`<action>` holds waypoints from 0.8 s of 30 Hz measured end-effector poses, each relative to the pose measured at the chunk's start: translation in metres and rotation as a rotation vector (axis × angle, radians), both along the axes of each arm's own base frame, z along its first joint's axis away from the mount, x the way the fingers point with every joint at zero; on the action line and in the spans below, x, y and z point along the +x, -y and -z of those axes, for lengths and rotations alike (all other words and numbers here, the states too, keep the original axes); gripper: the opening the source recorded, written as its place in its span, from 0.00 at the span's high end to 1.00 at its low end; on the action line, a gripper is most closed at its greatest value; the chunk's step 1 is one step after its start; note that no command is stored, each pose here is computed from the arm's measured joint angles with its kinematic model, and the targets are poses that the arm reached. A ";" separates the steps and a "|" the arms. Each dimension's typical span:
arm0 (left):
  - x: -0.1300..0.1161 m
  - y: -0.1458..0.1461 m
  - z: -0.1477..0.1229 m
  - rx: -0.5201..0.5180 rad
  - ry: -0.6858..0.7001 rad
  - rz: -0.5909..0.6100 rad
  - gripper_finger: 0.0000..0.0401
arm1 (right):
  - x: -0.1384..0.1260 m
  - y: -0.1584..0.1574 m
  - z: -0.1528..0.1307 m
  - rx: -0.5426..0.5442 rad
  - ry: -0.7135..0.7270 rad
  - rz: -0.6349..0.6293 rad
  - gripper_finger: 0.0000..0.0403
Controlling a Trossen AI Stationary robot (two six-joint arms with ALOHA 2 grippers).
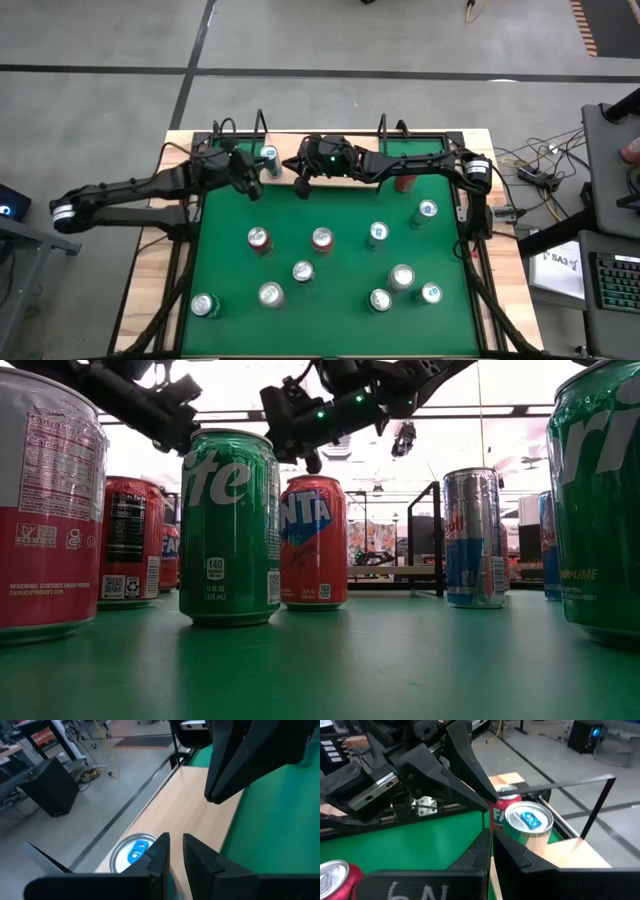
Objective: Pick and place cans onto a shelf
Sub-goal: Put the top left blue silver soda can on the shelf
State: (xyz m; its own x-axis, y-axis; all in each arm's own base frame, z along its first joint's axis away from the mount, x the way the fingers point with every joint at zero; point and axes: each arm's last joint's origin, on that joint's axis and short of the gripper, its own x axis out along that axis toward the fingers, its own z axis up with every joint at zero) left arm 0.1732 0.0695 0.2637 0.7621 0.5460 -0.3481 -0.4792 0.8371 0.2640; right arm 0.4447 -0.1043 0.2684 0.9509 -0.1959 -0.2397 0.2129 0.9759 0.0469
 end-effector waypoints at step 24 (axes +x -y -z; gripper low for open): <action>0.001 0.000 0.010 -0.041 -0.085 0.017 0.91 | -0.001 -0.001 0.005 -0.002 -0.027 -0.009 0.98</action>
